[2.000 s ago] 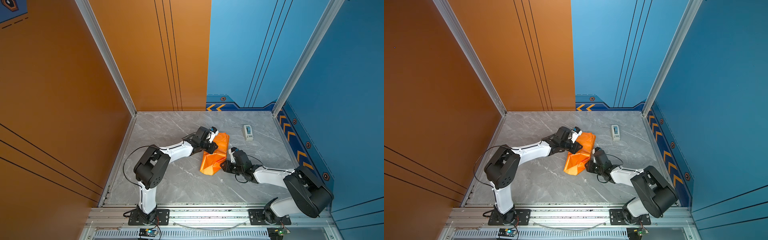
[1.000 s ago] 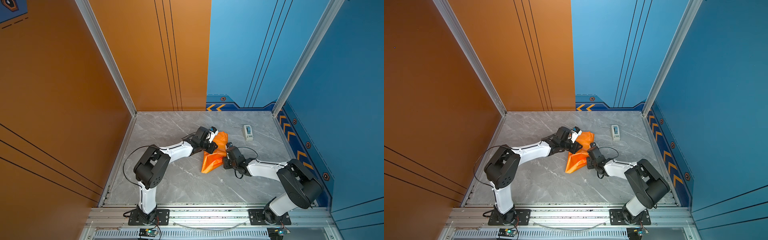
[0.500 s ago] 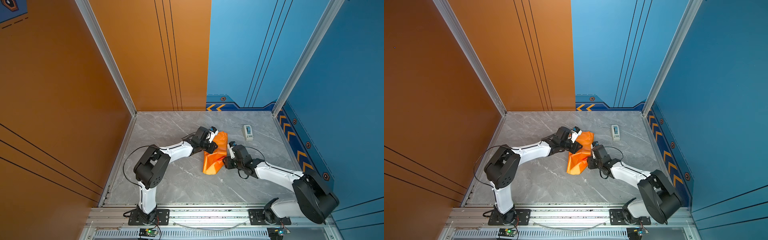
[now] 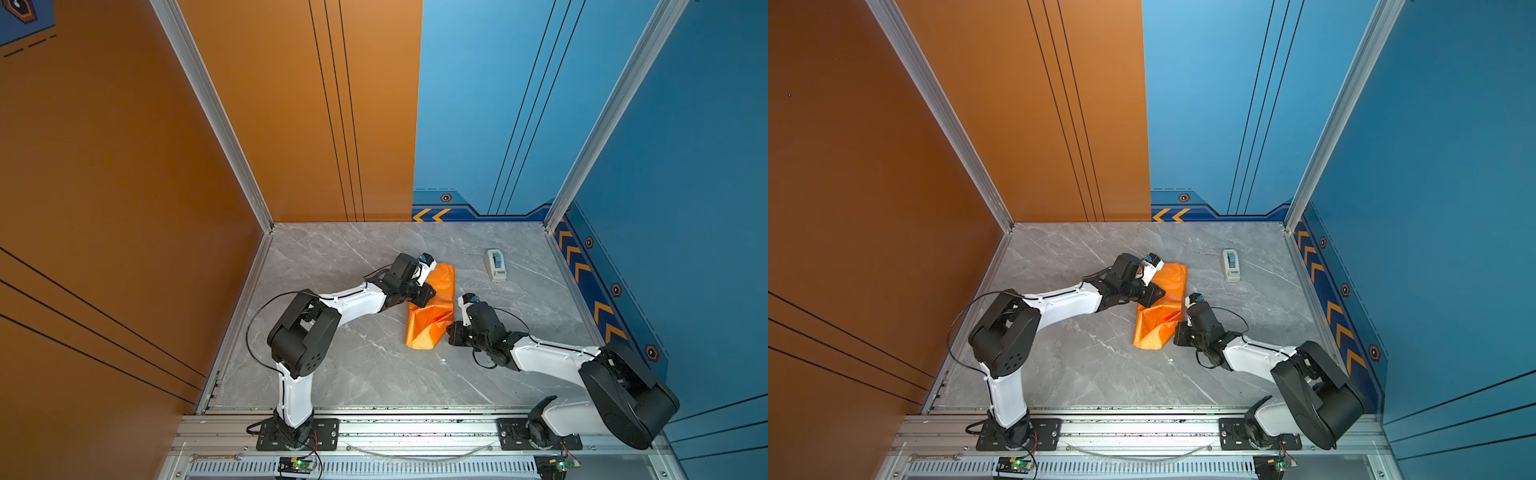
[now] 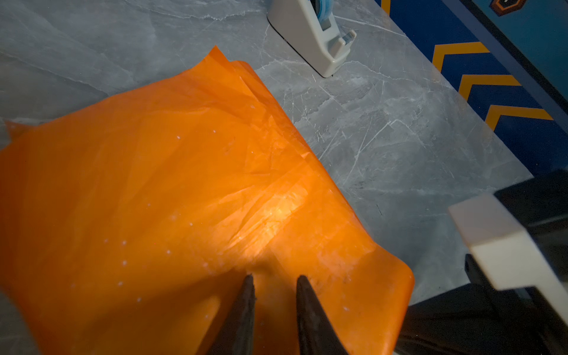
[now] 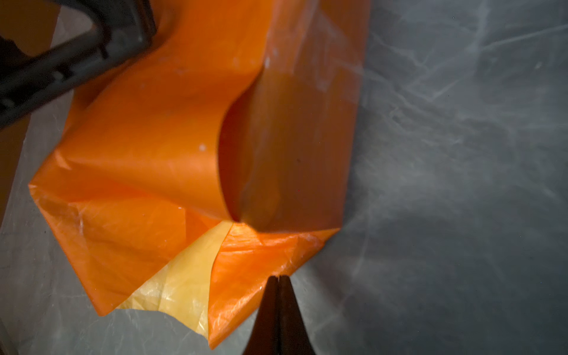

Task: Wrap a gift box in wrapping paper
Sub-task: Fold the wrapping paper for the gift box.

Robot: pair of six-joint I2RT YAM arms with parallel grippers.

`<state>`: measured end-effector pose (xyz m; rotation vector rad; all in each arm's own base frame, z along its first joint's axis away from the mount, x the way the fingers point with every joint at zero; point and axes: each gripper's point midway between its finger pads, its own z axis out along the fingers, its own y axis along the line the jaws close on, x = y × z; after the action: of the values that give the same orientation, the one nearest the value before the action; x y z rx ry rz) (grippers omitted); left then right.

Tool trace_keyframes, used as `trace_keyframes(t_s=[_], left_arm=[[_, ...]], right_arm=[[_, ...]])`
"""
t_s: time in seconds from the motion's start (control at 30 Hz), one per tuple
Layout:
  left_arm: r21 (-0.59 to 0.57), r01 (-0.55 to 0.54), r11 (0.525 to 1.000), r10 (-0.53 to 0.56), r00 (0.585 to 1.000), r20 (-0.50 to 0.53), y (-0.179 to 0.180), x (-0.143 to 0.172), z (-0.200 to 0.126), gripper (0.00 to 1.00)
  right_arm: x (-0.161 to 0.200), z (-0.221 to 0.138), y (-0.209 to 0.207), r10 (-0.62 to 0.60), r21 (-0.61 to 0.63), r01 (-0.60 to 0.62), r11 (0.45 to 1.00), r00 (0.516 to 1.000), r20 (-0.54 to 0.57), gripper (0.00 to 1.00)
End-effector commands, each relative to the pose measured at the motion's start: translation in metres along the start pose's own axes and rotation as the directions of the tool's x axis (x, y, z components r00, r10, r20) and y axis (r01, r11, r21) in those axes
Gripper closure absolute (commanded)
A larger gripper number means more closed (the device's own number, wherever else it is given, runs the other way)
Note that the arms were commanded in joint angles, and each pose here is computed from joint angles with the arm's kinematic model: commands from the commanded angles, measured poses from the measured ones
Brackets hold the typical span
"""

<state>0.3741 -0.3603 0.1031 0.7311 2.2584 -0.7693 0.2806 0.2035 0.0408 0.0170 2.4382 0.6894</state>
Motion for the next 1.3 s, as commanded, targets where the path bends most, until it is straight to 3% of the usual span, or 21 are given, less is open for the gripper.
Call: trace_keyframes(t_s=[0.0, 0.23, 0.43, 0.77, 1.27], left_arm=[[-0.001, 0.023, 1.0, -0.023, 0.996, -0.085, 0.003, 0.029, 0.008, 0.74], [-0.004, 0.023, 1.0, -0.023, 0.996, -0.087, 0.005, 0.03, 0.008, 0.74], [-0.008, 0.025, 1.0, -0.025, 0.996, -0.089, 0.006, 0.031, 0.008, 0.74], [-0.009, 0.026, 1.0, -0.026, 0.996, -0.089, 0.007, 0.031, 0.008, 0.74], [-0.013, 0.027, 1.0, -0.028, 0.996, -0.089, 0.008, 0.031, 0.007, 0.75]], right_arm=[[-0.013, 0.008, 0.009, 0.038, -0.051, -0.034, 0.998, 0.997, 0.061, 1.0], [-0.009, 0.021, -0.006, 0.043, 0.01, -0.044, 0.999, 0.998, 0.045, 1.0], [0.017, 0.028, -0.033, 0.05, 0.084, -0.047, 0.995, 0.998, -0.03, 1.0], [0.046, 0.023, -0.023, -0.009, 0.021, 0.013, 1.0, 0.989, -0.148, 1.0], [0.066, 0.021, -0.015, -0.021, -0.018, 0.018, 1.0, 0.975, -0.22, 1.0]])
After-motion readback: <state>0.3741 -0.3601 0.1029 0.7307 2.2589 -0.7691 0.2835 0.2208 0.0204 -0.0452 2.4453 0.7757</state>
